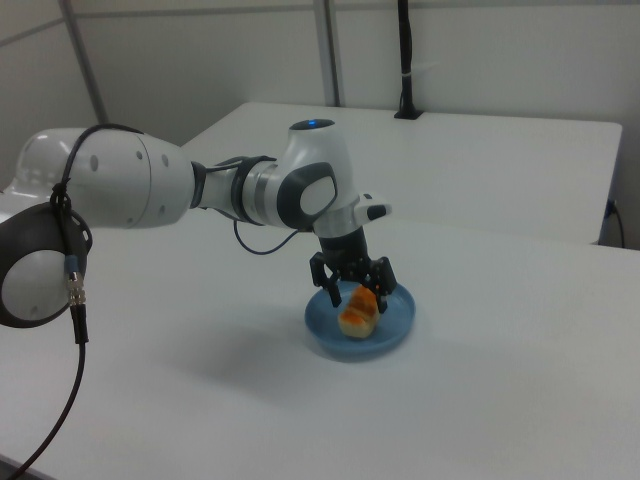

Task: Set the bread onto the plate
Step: 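Open the gripper to release the bread and raise away from the plate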

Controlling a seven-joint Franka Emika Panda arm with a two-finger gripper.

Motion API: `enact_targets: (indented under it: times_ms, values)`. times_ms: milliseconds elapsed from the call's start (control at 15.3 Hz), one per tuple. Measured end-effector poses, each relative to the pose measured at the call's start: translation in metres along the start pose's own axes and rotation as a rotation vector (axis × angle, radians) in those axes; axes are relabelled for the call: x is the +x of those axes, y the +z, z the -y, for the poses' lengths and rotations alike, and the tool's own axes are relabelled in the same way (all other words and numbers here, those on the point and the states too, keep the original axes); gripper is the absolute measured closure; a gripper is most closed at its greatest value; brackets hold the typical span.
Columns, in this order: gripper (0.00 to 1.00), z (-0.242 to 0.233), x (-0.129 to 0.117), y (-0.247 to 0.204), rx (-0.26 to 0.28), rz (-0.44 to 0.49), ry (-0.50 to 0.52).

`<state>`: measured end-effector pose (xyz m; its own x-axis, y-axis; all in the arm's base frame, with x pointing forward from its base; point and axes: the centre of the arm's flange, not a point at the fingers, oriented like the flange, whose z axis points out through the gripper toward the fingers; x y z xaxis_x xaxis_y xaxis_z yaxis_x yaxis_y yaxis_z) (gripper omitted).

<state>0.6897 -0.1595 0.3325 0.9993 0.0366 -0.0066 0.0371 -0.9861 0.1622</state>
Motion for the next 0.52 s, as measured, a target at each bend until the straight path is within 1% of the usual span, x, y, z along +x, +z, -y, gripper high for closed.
enact_targets:
  times_ms: [65,195,326,391,521]
  values:
    - [0.00,-0.002,0.002,-0.010,-0.004,-0.017,0.002]
    - [0.00,-0.006,0.004,-0.044,-0.011,-0.063,0.010]
    - [0.00,0.004,-0.010,-0.112,0.002,-0.060,0.027]
    - [0.00,0.018,-0.020,-0.149,0.019,-0.062,0.055]
    - [0.00,0.040,-0.036,-0.195,0.032,-0.058,0.114]
